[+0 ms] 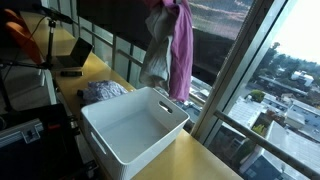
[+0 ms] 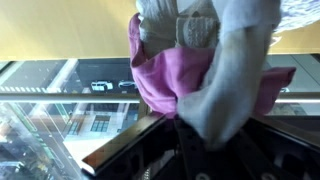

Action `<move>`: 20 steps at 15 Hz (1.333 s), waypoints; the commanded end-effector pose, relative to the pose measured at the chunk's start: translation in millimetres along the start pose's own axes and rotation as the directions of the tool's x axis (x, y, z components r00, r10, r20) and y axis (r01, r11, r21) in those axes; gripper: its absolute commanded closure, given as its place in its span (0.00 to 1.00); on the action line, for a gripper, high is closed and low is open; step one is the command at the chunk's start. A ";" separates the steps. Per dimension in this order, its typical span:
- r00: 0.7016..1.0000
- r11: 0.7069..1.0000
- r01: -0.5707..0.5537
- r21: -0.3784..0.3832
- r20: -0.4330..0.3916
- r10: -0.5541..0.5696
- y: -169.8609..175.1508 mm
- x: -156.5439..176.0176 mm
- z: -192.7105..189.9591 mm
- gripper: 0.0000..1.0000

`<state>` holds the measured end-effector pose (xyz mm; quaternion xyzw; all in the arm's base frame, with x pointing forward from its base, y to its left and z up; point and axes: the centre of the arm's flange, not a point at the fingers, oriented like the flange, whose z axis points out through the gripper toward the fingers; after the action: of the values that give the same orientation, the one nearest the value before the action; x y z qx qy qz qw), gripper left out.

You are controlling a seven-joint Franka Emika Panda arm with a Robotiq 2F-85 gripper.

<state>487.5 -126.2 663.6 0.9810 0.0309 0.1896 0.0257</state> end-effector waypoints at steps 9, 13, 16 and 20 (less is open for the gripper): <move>0.983 0.995 -0.015 0.095 0.185 -0.003 3.0 -36.9 124.9 0.96; 0.966 0.994 -0.021 0.107 0.259 -0.008 0.9 -52.3 182.2 0.96; 0.951 0.993 -0.007 0.117 0.307 -0.029 -25.7 -66.0 215.4 0.85; 0.939 0.992 0.012 0.128 0.339 -0.055 -43.5 -65.3 227.6 0.45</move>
<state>507.6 -106.8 421.6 0.9981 0.0510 0.0106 -0.0317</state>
